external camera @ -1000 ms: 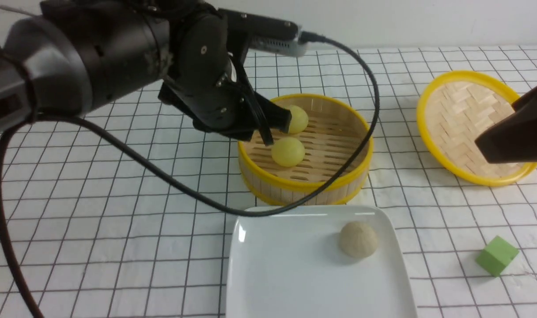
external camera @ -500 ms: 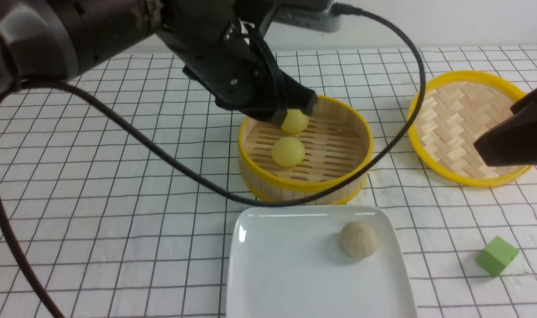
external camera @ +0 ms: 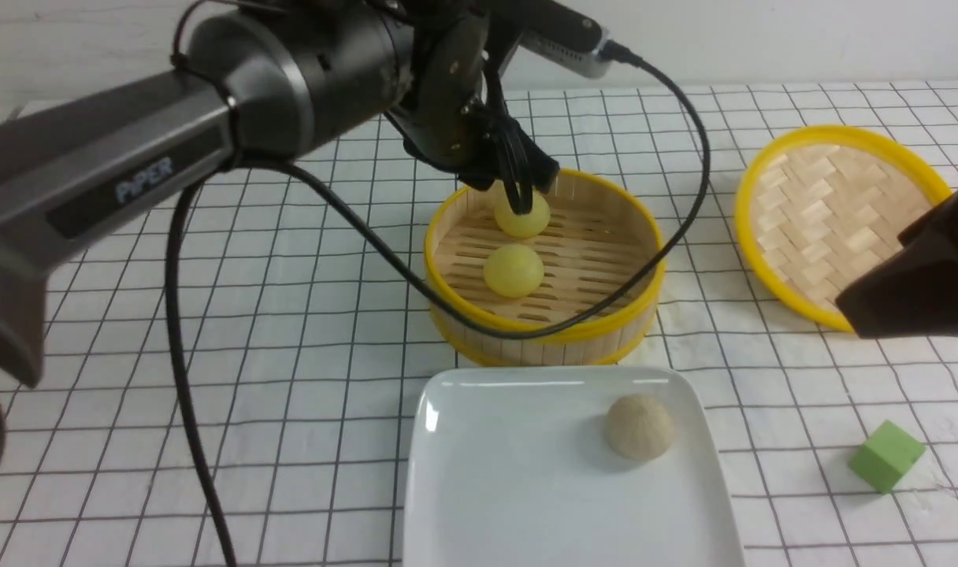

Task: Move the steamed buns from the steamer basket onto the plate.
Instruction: Use the left arm to grab the steamed stuffed bun that is closest to it

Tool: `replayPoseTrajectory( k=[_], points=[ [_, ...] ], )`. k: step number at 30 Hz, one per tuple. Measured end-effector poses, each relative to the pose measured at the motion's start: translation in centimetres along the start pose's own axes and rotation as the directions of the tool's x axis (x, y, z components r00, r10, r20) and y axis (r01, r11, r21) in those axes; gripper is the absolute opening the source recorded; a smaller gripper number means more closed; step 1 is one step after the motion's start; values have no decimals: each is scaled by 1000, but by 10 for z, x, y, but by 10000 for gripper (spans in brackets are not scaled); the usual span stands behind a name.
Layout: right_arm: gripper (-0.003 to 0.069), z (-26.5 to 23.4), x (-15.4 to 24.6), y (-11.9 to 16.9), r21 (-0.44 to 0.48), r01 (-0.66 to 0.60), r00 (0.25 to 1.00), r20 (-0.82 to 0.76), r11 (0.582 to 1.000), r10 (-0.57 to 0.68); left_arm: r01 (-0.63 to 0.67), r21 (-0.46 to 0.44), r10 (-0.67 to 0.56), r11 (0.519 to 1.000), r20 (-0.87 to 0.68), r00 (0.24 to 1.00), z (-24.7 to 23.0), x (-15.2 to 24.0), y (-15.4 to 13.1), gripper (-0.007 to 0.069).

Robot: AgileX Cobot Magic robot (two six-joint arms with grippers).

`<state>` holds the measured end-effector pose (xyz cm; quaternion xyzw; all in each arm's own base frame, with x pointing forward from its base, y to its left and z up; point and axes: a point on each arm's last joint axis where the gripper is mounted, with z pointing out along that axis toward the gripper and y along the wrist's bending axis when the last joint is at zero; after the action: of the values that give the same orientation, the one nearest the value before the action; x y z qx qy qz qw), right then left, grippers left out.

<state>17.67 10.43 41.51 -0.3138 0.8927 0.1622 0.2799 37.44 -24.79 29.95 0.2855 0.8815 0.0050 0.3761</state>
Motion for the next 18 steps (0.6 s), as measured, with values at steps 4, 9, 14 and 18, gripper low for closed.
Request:
replayPoseTrajectory(
  k=[4, 9, 14, 18],
  points=[
    [558, 0, 0, -1, 9, 5, 1000, -3, 1000, -5, 6, 20, -5, 1000, -48, 999, 23, 9, -8, 236],
    [558, 0, 0, -1, 10, 6, 1000, -3, 1000, -6, 30, 47, -26, 998, -88, 996, 39, 17, -15, 236],
    [558, 0, 0, -1, 10, 6, 1000, -3, 1000, -6, 40, 57, -34, 998, -100, 994, 45, 19, -17, 236],
    [558, 0, 0, -1, 10, 6, 1000, -3, 1000, -6, 45, 62, -38, 997, -98, 994, 47, 20, -18, 236]
  ],
)
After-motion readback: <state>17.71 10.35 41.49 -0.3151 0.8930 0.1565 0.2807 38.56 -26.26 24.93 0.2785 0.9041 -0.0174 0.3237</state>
